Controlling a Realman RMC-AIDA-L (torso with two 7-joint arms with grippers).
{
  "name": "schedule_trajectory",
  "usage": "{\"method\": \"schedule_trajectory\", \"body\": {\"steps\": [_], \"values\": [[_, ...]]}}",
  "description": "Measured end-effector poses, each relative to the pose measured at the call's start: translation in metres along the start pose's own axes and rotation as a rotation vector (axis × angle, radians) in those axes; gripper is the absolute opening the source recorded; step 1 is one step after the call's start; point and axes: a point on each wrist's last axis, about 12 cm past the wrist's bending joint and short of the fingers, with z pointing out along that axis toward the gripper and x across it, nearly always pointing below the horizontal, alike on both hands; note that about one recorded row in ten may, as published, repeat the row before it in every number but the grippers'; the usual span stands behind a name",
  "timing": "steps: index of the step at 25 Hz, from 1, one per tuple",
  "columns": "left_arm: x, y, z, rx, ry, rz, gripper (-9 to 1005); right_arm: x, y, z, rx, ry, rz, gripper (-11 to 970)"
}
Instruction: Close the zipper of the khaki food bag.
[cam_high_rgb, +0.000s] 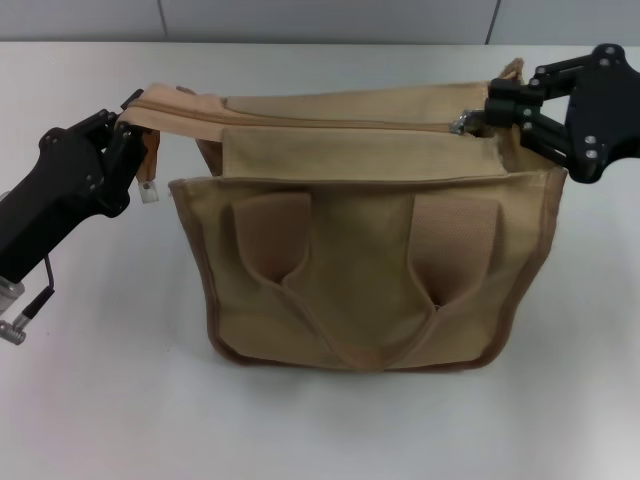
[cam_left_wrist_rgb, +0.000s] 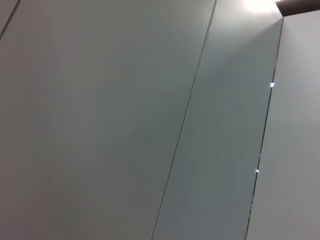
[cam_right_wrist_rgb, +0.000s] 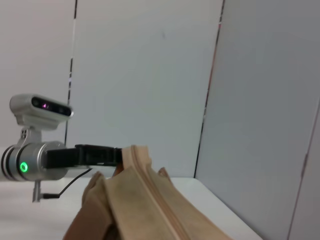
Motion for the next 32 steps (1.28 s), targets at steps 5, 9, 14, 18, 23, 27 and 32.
{"method": "schedule_trajectory", "body": {"steps": [5, 9, 14, 18, 23, 27, 32], "values": [[-0.003, 0.004, -0.003, 0.008, 0.039, -0.054, 158, 0.007, 0.005, -0.005, -0.006, -0.016, 0.045, 133], [-0.008, 0.007, -0.011, 0.022, 0.088, -0.096, 159, 0.010, 0.007, -0.009, 0.000, -0.026, 0.064, 212], [-0.017, 0.012, -0.023, 0.058, 0.158, -0.141, 320, 0.012, 0.012, -0.023, 0.032, -0.135, 0.114, 379], [-0.032, 0.015, -0.036, 0.089, 0.197, -0.154, 465, 0.016, 0.017, -0.040, 0.066, -0.264, 0.181, 538], [-0.054, 0.009, -0.053, 0.185, 0.181, -0.140, 676, 0.021, 0.026, -0.057, 0.008, -0.407, 0.292, 650], [-0.055, 0.001, -0.049, 0.278, 0.195, -0.149, 810, 0.019, 0.039, -0.064, -0.143, -0.457, 0.326, 650], [-0.035, -0.016, -0.020, 0.498, 0.322, -0.152, 813, 0.029, 0.060, -0.062, -0.276, -0.379, 0.339, 650]]}}
